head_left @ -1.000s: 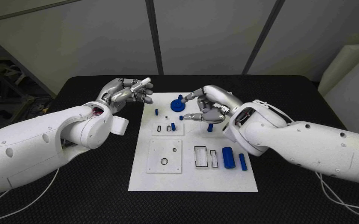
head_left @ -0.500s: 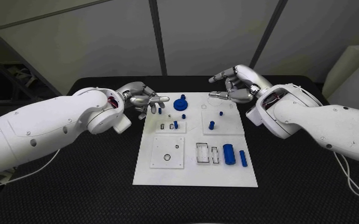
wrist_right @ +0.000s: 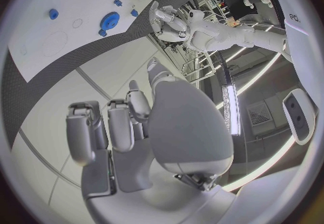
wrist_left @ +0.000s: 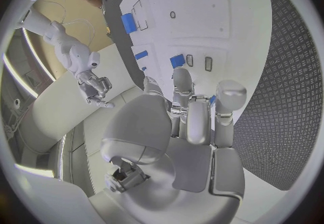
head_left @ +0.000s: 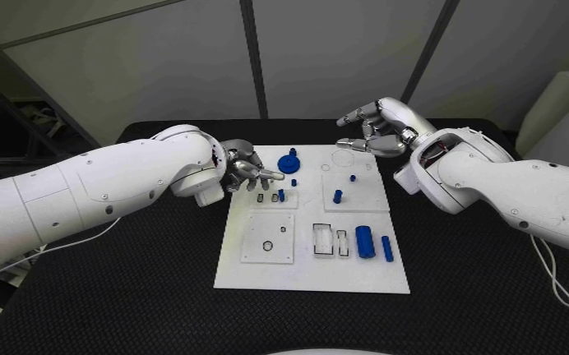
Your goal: Assemble the parts on the task board
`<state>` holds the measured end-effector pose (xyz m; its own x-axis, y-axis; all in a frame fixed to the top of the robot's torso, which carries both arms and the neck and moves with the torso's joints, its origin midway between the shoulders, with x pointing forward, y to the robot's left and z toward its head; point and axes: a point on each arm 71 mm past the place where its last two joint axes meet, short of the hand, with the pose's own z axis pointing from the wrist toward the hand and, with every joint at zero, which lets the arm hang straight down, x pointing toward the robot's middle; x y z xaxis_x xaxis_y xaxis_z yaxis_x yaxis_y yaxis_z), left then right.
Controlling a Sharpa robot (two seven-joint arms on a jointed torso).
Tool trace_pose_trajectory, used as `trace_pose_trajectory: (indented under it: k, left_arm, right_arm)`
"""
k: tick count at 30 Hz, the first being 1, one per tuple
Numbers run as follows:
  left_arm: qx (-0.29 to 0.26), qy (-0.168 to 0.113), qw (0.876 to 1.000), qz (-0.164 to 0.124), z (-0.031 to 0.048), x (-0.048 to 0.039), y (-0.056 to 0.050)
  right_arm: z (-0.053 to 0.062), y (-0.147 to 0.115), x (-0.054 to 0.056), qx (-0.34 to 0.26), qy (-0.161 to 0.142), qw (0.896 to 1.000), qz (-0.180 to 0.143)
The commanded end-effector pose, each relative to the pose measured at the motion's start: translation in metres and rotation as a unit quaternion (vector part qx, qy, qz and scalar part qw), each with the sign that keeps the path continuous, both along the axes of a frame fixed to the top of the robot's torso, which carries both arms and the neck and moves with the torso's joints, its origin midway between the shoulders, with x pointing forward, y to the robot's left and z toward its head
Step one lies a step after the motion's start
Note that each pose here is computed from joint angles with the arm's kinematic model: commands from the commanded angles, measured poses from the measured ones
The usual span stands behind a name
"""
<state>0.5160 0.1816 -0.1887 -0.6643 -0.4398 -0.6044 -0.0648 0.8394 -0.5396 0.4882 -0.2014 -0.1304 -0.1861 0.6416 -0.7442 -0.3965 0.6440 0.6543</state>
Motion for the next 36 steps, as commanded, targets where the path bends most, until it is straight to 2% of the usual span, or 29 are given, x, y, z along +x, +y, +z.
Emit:
trace_pose_trajectory:
  k: [1,8,22,36]
  left_arm:
    - [0.055,0.003,0.998,0.007,-0.0033,0.0033,-0.001]
    - [0.066,0.001,0.998,0.003,-0.0066,0.0073,-0.013]
    - [0.074,0.003,0.997,-0.011,-0.0091,0.0092,-0.029]
    - [0.092,0.011,0.995,-0.027,-0.0114,0.011,-0.035]
  right_arm:
    - [0.001,0.001,0.001,-0.001,0.003,1.0,0.001]
    - [0.001,0.002,0.001,-0.003,0.002,1.0,0.0]
    - [0.0,0.004,0.002,-0.005,0.005,1.0,0.001]
    - [-0.001,0.006,0.002,-0.007,0.009,1.0,0.002]
